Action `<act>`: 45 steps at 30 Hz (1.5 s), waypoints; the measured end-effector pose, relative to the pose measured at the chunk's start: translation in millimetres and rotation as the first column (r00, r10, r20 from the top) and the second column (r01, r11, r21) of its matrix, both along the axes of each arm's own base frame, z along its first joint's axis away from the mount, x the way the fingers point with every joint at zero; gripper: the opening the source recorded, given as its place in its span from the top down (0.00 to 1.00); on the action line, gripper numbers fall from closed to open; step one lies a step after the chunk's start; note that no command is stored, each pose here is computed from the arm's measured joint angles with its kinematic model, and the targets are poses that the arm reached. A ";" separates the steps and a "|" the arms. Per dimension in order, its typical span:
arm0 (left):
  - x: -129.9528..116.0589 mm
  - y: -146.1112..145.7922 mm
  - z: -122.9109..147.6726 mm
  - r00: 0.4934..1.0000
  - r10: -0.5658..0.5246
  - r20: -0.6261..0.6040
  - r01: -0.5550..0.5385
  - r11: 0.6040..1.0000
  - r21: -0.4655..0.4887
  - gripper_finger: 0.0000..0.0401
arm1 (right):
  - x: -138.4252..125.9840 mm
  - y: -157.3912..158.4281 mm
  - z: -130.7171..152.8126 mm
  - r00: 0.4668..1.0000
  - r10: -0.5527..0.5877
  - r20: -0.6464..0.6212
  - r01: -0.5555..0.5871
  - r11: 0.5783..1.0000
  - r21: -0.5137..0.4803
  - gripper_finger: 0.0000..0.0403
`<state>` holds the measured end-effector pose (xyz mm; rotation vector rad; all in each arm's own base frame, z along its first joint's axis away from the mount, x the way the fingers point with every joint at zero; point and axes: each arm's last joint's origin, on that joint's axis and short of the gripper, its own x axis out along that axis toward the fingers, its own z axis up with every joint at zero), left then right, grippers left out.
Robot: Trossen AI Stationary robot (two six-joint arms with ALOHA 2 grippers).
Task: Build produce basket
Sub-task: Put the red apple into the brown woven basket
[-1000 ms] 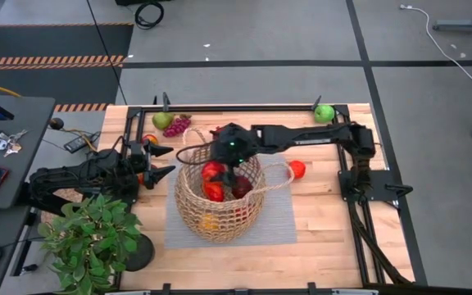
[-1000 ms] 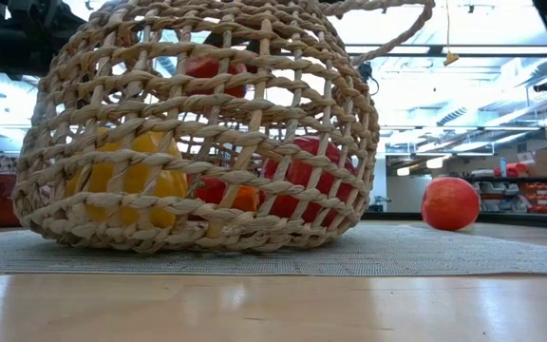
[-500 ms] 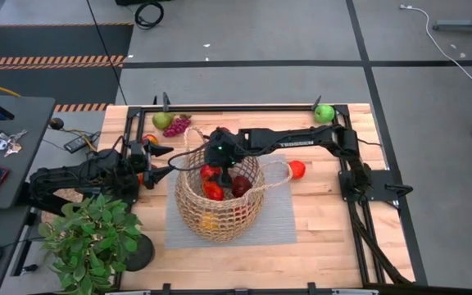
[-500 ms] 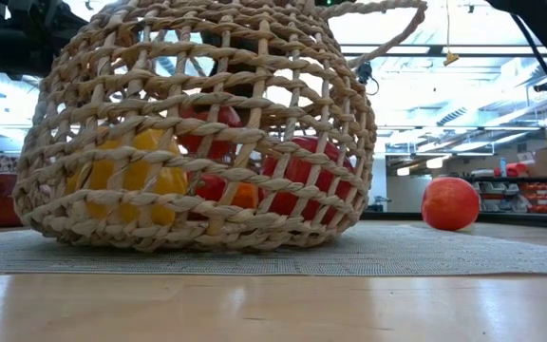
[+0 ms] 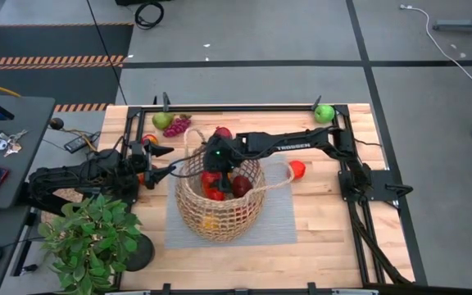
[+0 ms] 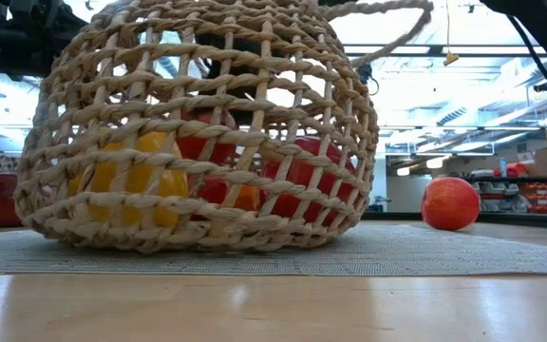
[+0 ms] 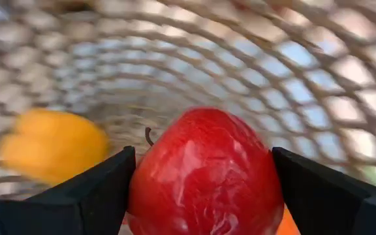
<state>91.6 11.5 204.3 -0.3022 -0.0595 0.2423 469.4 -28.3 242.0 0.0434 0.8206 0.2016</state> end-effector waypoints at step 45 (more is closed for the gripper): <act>0.0 0.0 0.3 1.000 0.000 0.002 0.000 1.000 0.000 0.03 | -131.6 -36.6 144.7 0.916 -0.383 0.115 0.400 0.881 -0.251 0.09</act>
